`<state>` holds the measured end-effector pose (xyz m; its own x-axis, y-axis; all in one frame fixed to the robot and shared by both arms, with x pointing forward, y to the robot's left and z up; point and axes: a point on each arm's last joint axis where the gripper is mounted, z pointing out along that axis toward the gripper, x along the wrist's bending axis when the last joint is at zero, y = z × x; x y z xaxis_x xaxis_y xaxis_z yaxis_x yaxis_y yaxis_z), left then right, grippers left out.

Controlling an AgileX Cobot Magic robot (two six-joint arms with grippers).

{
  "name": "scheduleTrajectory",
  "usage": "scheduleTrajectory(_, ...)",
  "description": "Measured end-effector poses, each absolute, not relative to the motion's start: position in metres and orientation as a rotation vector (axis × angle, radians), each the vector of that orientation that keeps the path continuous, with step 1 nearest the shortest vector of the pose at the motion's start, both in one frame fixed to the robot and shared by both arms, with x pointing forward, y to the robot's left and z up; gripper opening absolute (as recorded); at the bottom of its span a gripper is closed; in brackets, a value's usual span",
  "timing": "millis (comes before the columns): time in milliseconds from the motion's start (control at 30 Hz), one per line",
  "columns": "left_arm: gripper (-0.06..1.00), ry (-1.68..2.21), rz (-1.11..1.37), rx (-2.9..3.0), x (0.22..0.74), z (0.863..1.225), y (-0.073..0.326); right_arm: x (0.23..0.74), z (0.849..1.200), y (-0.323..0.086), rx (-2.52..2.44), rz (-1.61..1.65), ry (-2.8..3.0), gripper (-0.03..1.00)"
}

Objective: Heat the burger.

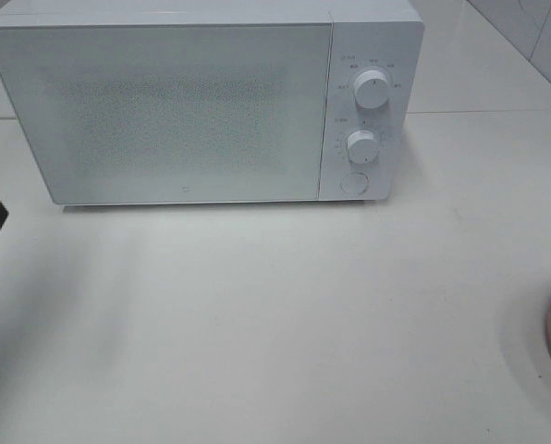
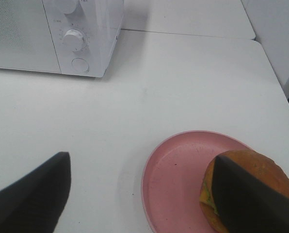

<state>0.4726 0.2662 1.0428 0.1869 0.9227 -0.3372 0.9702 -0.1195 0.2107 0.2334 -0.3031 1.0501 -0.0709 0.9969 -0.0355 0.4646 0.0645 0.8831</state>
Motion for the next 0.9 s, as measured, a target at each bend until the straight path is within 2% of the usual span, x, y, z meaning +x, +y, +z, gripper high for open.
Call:
scheduleTrajectory(267, 0.98, 1.844, 0.003, 2.030, 0.420, 1.055, 0.282, 0.233, 1.050, -0.303, 1.486, 0.945, 1.630, 0.75)
scheduleTrajectory(367, 0.98, 1.841, 0.020, 2.035, 0.415, 1.055, 0.283, 0.233, 1.050, -0.303, 1.486, 0.945, 1.630, 0.75)
scheduleTrajectory(533, 0.98, 1.827, 0.080, 2.008, 0.393, 1.049, 0.283, 0.233, 1.050, -0.303, 1.486, 0.945, 1.630, 0.75)
scheduleTrajectory(700, 0.98, 1.844, 0.151, 1.993, 0.362, 1.028, 0.285, 0.233, 1.050, -0.303, 1.486, 0.945, 1.630, 0.75)
scheduleTrajectory(900, 0.98, 1.863, 0.299, 1.890, 0.347, 1.035, 0.288, 0.233, 1.050, -0.303, 1.486, 0.945, 1.630, 0.75)
